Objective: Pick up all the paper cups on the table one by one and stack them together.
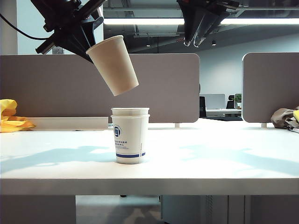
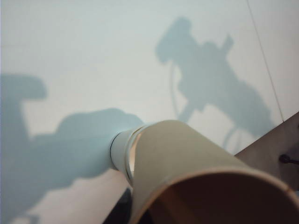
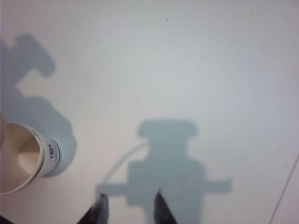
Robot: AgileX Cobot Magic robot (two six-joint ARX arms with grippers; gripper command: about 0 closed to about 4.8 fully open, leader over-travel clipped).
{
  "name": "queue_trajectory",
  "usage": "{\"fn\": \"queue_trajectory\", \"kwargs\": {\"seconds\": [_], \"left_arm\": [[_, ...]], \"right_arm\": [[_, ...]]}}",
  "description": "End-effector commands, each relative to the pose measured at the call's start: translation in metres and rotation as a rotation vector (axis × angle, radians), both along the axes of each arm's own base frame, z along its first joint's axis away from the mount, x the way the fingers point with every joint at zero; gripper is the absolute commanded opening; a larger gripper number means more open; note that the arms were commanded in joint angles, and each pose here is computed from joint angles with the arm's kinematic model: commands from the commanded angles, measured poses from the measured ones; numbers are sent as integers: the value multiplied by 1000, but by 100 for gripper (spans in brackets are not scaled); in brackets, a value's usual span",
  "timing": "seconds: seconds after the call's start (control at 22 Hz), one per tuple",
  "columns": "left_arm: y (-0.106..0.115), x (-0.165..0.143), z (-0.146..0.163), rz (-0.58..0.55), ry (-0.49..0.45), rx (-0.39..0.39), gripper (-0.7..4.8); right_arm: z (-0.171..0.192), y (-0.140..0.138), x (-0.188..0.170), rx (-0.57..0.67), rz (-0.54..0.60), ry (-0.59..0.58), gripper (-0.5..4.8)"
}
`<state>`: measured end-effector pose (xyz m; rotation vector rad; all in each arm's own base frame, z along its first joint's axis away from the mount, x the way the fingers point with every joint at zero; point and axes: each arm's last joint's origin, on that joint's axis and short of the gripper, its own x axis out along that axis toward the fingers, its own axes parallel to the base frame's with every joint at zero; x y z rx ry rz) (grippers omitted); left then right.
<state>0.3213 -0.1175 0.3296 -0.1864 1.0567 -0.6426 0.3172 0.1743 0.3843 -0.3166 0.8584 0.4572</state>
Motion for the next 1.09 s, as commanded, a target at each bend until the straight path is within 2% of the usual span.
{"fn": "queue_trajectory", "kwargs": {"seconds": [0.05, 0.14, 0.23, 0.91, 0.96, 1.0, 1.09], "left_arm": [[-2, 3, -7, -10, 41, -5, -6], [-3, 5, -13, -19, 69, -12, -6], [-9, 8, -23, -32, 99, 13, -6], [-23, 13, -44, -52, 160, 73, -4], [-24, 14, -43, -52, 148, 67, 39], [-24, 14, -43, -53, 140, 64, 114], [-24, 15, -42, -53, 135, 62, 121]], "right_arm": [[3, -1, -3, 1, -1, 2, 130], [3, -1, -3, 0, -1, 3, 130], [2, -2, -4, -4, -1, 11, 130], [1, -2, -5, -12, -1, 26, 130], [1, -2, -5, -14, -1, 29, 130], [1, -3, -5, -14, 0, 31, 130], [1, -3, -5, -14, 1, 35, 130]]}}
